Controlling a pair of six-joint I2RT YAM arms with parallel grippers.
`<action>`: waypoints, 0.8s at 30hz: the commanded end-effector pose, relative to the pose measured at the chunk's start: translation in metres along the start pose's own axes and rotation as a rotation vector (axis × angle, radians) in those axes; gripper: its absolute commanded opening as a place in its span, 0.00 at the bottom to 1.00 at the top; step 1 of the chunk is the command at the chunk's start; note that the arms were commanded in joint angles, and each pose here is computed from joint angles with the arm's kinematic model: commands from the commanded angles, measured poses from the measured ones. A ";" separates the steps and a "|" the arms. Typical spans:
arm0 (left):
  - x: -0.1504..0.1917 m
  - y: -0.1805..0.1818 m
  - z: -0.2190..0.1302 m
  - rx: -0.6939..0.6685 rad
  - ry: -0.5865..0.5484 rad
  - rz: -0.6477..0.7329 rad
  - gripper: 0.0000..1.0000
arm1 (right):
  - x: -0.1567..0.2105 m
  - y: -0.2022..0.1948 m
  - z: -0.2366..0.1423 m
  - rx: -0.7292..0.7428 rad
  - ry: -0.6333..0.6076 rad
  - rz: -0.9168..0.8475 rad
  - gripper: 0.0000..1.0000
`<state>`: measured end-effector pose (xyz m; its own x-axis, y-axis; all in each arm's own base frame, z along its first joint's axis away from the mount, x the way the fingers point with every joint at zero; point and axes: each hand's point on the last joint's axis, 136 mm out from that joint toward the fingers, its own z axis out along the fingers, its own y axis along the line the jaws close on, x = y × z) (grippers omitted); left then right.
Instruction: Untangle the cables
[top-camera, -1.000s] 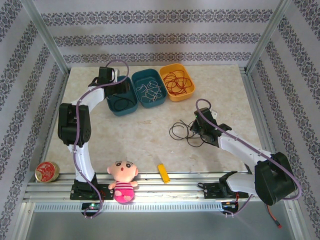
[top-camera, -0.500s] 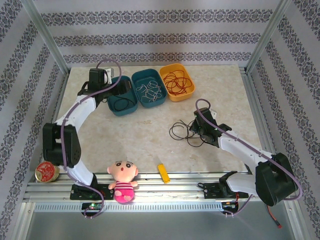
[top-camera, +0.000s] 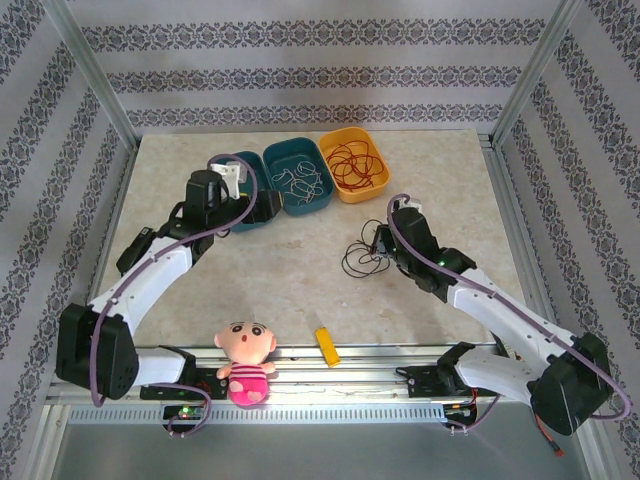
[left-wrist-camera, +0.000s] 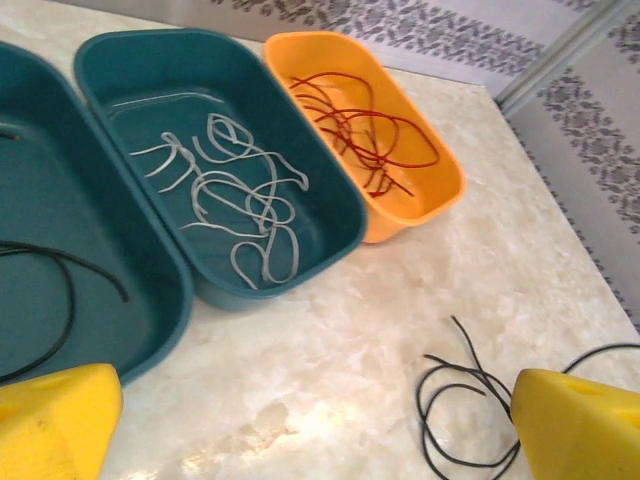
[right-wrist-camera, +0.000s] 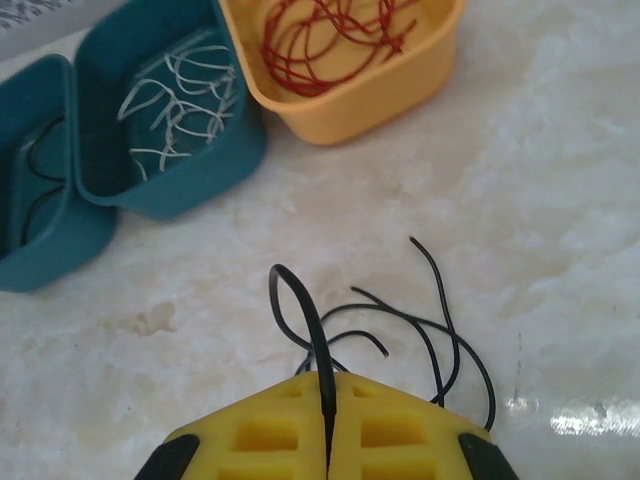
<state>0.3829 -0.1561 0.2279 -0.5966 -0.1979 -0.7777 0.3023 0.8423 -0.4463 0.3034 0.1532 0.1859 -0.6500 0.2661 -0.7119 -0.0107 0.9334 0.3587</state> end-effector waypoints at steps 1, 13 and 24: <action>-0.011 -0.021 -0.004 0.055 -0.073 0.054 1.00 | -0.029 0.016 -0.020 -0.043 -0.096 -0.071 0.00; 0.028 -0.082 0.025 0.230 0.004 0.130 0.99 | -0.050 0.054 -0.050 -0.236 -0.136 -0.106 0.00; 0.078 -0.158 0.060 0.433 0.116 0.201 0.68 | -0.059 0.065 -0.065 -0.304 -0.179 -0.107 0.00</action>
<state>0.3343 -0.3065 0.1810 -0.6434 0.0385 -0.7646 0.5978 0.6492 -0.4703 0.2939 0.1763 0.2659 -0.5351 0.2177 -0.8163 -0.2623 0.8756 0.4055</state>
